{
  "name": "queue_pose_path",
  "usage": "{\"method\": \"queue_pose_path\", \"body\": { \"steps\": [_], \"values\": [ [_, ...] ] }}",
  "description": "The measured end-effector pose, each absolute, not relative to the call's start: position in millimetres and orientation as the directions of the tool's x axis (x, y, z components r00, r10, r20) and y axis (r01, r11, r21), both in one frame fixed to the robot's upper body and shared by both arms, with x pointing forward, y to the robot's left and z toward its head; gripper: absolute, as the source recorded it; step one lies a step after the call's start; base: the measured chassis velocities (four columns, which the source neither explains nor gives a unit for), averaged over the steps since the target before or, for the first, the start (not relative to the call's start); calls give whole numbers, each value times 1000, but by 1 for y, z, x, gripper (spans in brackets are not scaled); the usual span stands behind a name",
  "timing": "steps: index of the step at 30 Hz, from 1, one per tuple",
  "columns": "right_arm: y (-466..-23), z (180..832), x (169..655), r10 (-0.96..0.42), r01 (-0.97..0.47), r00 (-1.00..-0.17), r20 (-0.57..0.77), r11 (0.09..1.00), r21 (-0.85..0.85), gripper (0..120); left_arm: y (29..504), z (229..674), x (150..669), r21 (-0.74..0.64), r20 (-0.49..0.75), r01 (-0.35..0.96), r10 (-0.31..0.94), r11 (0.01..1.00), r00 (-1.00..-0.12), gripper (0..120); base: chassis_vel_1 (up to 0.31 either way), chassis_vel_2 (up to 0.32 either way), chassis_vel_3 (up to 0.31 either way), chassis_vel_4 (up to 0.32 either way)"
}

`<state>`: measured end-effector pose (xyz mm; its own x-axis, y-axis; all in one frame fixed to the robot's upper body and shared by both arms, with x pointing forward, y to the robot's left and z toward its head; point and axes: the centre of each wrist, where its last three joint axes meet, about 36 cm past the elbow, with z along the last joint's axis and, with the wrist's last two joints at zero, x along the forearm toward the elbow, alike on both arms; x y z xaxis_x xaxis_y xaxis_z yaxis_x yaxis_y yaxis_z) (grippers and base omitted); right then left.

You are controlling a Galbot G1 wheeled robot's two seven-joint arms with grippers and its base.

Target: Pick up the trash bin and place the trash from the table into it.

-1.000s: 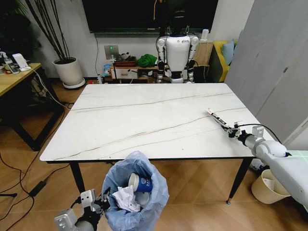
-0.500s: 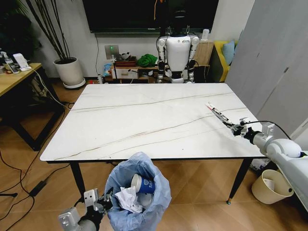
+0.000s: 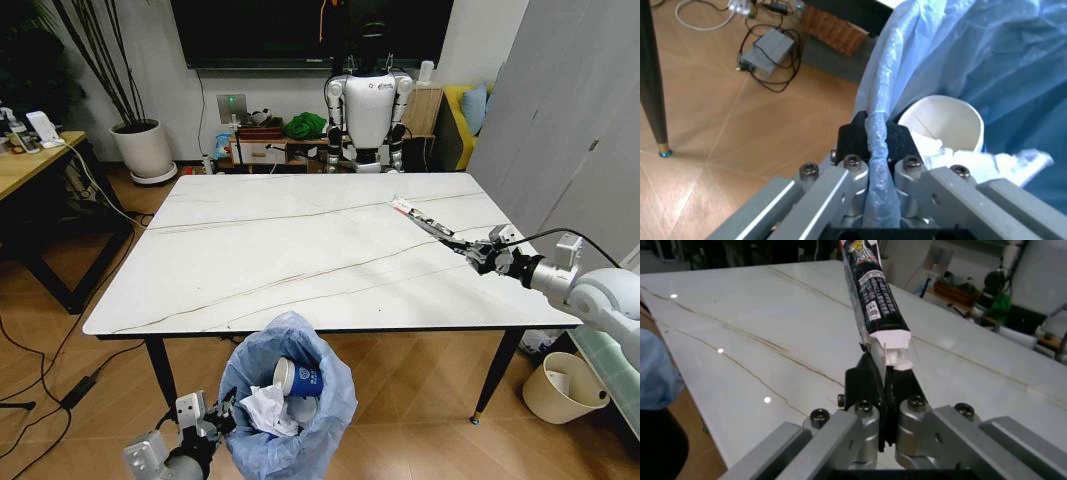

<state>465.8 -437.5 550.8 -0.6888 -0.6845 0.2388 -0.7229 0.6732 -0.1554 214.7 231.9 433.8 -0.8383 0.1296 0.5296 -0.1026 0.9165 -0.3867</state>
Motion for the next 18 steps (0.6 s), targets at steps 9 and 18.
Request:
{"method": "queue_pose_path", "body": {
  "steps": [9, 18],
  "values": [
    [-413, 582, 435, -732, -770, -638, 239, 601, -216, 0, 232, 433, 216, -384, 529, -94, 135, 918, -838, 0, 0, 0, 0, 0],
    [-360, 588, 371, -797, -850, -517, 312, 432, -302, 0, 230, 434, 215, -379, 528, -91, 134, 921, -839, 0, 0, 0, 0, 0]
  ]
}}
